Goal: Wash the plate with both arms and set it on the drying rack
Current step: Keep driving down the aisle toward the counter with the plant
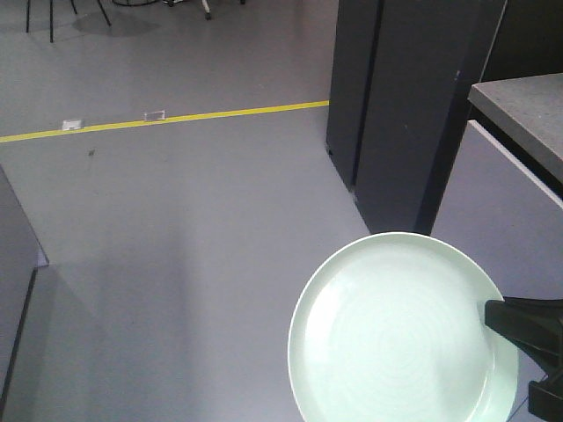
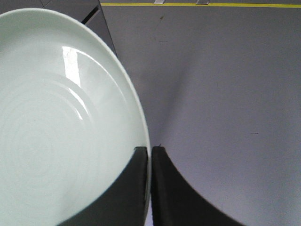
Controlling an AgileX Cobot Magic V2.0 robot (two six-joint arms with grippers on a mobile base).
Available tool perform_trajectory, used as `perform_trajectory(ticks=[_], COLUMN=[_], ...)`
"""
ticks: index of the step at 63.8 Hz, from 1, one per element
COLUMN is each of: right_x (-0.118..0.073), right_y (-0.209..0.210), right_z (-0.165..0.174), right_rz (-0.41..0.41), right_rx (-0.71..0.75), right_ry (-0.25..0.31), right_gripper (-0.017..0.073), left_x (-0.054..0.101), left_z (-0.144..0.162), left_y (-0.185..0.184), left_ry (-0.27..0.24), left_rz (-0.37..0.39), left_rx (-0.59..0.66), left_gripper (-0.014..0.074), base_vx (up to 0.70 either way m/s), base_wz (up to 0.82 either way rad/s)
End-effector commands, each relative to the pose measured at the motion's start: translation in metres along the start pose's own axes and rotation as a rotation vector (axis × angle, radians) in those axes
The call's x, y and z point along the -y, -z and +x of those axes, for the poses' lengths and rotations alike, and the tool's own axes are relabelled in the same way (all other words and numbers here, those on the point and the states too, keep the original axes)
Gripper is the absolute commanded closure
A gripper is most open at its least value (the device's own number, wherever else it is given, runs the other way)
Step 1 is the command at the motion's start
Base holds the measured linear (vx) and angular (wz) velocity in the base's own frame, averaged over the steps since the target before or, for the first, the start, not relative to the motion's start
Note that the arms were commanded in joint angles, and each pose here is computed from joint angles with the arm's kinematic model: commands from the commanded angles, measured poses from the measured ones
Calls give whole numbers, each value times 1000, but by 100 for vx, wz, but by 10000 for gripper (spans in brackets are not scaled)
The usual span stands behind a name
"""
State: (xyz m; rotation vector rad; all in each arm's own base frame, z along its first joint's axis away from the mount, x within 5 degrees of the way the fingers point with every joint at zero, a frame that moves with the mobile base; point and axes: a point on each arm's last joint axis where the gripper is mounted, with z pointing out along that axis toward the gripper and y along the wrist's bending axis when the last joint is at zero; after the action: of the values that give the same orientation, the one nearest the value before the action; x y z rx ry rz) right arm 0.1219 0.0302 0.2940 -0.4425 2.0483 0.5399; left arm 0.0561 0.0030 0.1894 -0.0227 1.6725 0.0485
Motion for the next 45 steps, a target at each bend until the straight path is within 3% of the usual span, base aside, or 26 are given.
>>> perform_trajectory(ticks=[1, 45], right_x=[-1, -1], right_y=[4, 4], right_z=[-12, -12], right_rz=[0, 0], right_rx=[70, 70], right_ry=[-8, -8], right_gripper=[561, 561], left_x=[0, 0], left_z=[-15, -15], left_y=[3, 3], left_ry=[11, 11], left_rz=[5, 5], left_rx=[111, 111], left_gripper=[600, 600], base_vx=[18, 18], base_wz=[-29, -35])
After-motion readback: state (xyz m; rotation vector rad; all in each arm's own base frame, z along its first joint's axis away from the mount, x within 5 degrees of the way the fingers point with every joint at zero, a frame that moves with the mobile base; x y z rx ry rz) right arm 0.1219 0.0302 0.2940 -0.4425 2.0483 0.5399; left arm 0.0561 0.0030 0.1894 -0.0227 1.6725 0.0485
